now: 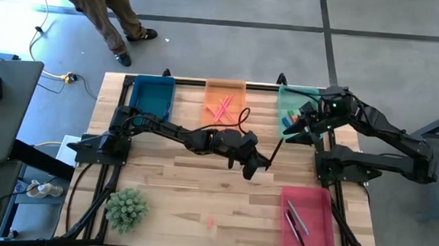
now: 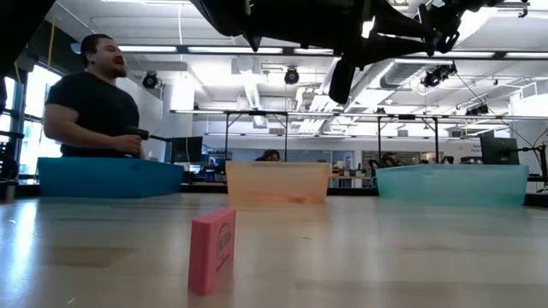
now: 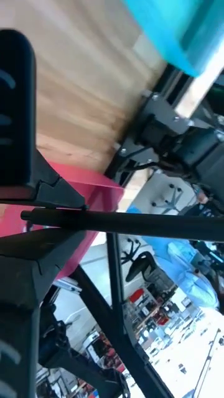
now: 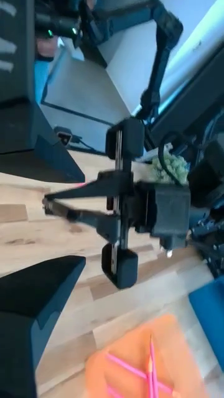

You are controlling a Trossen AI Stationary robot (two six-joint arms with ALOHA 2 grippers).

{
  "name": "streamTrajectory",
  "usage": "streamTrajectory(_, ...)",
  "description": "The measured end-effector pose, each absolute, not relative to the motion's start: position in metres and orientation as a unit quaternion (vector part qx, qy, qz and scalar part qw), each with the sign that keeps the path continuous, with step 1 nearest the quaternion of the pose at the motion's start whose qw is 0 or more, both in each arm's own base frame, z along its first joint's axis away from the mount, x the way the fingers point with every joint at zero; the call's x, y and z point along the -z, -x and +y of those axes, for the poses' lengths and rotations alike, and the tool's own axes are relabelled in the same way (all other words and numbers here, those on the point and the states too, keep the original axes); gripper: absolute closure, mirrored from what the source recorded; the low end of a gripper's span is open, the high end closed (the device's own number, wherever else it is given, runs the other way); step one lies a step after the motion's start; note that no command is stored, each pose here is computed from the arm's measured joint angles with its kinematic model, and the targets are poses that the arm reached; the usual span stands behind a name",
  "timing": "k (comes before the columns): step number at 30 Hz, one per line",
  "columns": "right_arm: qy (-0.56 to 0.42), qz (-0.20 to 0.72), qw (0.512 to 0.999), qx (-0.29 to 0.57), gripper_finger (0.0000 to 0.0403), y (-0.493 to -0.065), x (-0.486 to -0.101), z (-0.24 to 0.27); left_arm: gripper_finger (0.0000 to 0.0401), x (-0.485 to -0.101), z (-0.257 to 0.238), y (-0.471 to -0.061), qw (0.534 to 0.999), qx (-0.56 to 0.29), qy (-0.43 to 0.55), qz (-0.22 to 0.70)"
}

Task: Sort crayons/erasers/pens/pencils in bins
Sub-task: Put the black pen into the pink bin

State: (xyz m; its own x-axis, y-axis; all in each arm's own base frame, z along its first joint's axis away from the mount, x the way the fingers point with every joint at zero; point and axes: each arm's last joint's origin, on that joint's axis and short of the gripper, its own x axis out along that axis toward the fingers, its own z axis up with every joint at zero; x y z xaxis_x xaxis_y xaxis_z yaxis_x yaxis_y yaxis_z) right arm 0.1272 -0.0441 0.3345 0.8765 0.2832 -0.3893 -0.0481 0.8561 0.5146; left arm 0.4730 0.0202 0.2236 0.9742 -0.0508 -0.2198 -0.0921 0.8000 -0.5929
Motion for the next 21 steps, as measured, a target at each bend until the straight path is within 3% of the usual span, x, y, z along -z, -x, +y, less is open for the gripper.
streamTrajectory(21, -0.27, 0.207, 0.939, -0.05, 0.0208, -0.134, -0.34, -0.046, 0.0369, -0.232, 0.05, -0.472, 0.948, 0.005, 0.311, 0.07)
